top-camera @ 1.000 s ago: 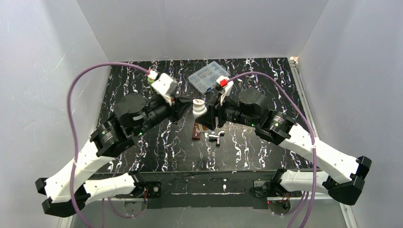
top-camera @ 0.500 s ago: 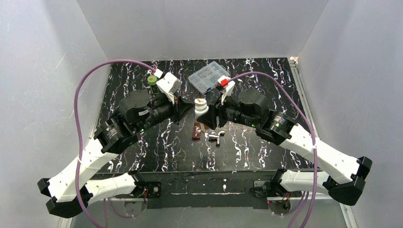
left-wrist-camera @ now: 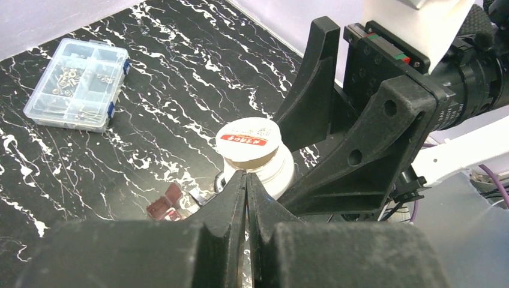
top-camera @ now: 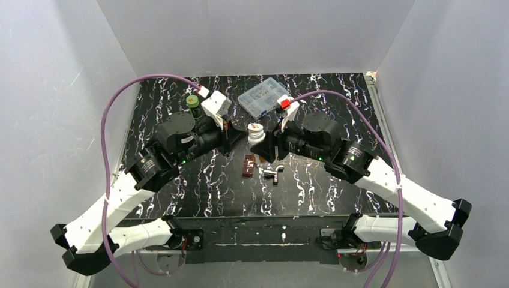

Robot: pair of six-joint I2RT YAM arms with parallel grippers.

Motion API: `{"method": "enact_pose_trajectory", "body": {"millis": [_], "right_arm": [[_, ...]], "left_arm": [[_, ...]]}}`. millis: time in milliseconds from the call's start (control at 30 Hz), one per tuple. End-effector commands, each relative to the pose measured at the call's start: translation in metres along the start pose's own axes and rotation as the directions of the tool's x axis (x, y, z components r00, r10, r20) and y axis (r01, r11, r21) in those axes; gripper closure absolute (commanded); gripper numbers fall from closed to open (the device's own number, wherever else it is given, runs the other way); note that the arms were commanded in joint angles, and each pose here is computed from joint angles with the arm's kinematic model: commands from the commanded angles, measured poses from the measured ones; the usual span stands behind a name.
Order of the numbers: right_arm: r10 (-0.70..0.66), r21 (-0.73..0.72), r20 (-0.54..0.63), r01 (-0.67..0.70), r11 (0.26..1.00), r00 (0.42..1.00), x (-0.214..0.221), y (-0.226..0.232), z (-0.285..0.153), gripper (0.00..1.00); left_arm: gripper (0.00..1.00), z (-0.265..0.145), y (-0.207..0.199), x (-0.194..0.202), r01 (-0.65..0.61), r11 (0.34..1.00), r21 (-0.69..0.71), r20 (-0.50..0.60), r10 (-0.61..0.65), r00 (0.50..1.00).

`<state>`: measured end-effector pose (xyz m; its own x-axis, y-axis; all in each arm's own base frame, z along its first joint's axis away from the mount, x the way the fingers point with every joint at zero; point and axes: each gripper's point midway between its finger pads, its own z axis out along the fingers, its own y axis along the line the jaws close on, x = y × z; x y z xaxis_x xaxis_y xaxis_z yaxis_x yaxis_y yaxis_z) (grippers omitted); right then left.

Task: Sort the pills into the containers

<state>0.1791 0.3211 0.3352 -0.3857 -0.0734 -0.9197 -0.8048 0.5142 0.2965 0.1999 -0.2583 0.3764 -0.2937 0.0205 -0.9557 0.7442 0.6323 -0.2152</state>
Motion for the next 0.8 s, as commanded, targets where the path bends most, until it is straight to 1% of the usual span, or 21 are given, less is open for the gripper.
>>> {"method": "enact_pose_trajectory", "body": {"millis": [0,200,367,467,633,767], "right_arm": [[-0.015,-0.036,0.092,0.018,0.999,0.996,-0.035,0.015,-0.01,0.99],[-0.051,-0.022,0.033,0.052,0.998,0.998,-0.02,0.016,-0.003,0.99],[-0.083,0.034,-0.015,0.084,0.996,0.996,-0.007,0.007,0.006,0.99],[-0.089,0.05,-0.032,0.09,0.995,0.996,-0.001,0.004,0.009,0.99],[-0.103,0.07,-0.068,0.108,0.992,0.992,0.01,-0.002,0.011,0.99],[-0.112,0.064,-0.07,0.116,0.991,0.991,0.012,-0.002,0.01,0.99]], "left_arm": [[1.0,0.002,-0.001,-0.006,0.027,0.999,0.017,0.037,-0.028,0.999],[1.0,0.008,0.0,-0.017,0.045,0.999,0.03,0.062,-0.047,0.997],[1.0,0.014,0.0,-0.019,0.054,0.998,0.043,0.06,-0.057,0.997],[1.0,0.022,0.001,-0.011,0.064,0.997,0.052,0.038,-0.066,0.997],[1.0,0.038,-0.001,0.009,0.118,0.989,0.091,-0.004,-0.118,0.993],[1.0,0.048,-0.002,0.025,0.147,0.983,0.111,-0.044,-0.143,0.989]]}}
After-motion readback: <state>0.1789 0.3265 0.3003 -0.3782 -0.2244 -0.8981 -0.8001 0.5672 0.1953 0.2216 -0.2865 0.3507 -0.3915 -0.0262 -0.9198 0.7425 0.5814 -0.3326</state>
